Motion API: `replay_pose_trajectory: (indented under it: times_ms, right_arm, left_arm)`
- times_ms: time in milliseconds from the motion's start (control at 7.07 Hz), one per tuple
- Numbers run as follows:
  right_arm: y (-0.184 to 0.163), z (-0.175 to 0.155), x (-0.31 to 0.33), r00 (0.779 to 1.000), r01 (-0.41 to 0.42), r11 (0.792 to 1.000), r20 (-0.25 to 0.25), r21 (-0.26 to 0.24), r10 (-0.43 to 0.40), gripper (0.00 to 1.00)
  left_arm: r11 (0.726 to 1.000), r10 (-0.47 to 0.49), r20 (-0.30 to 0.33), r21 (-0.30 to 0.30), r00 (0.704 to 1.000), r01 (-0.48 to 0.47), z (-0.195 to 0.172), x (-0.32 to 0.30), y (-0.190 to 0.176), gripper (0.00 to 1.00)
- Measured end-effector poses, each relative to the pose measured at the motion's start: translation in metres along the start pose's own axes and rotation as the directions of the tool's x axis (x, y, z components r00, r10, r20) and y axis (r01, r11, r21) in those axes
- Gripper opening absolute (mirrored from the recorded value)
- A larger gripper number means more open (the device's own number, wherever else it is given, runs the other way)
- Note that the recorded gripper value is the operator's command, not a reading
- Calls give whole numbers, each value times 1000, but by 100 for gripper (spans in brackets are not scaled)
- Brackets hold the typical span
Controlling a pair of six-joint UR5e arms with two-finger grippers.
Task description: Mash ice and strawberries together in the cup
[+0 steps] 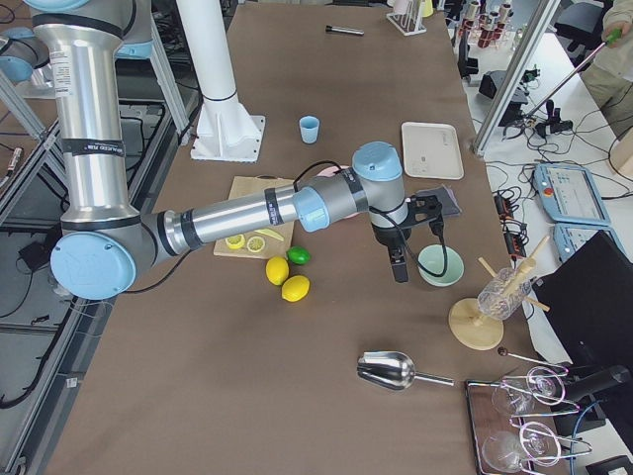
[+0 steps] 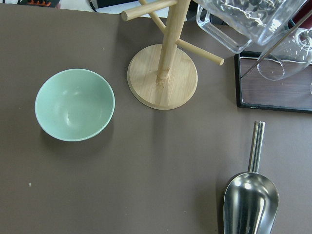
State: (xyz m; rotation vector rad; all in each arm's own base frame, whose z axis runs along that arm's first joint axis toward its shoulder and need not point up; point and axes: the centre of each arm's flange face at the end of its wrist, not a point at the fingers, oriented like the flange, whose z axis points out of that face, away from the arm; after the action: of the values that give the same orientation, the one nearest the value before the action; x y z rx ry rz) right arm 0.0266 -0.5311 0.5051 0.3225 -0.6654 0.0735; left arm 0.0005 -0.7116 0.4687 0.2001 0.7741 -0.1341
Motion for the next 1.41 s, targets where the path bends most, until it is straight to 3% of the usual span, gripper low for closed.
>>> replay_pose_trajectory:
  times_ms: [990,1414]
  right_arm:
    - [-6,16,9,1000,-20,1000,-8,-24,20,100]
    - [-9,18,10,1000,-1,1000,-10,5,1,100]
  left_arm:
    - [1000,7,-1,1,1000,-7,4,-4,7,98]
    - [995,103,5,2,995,-103,2,-5,7,98]
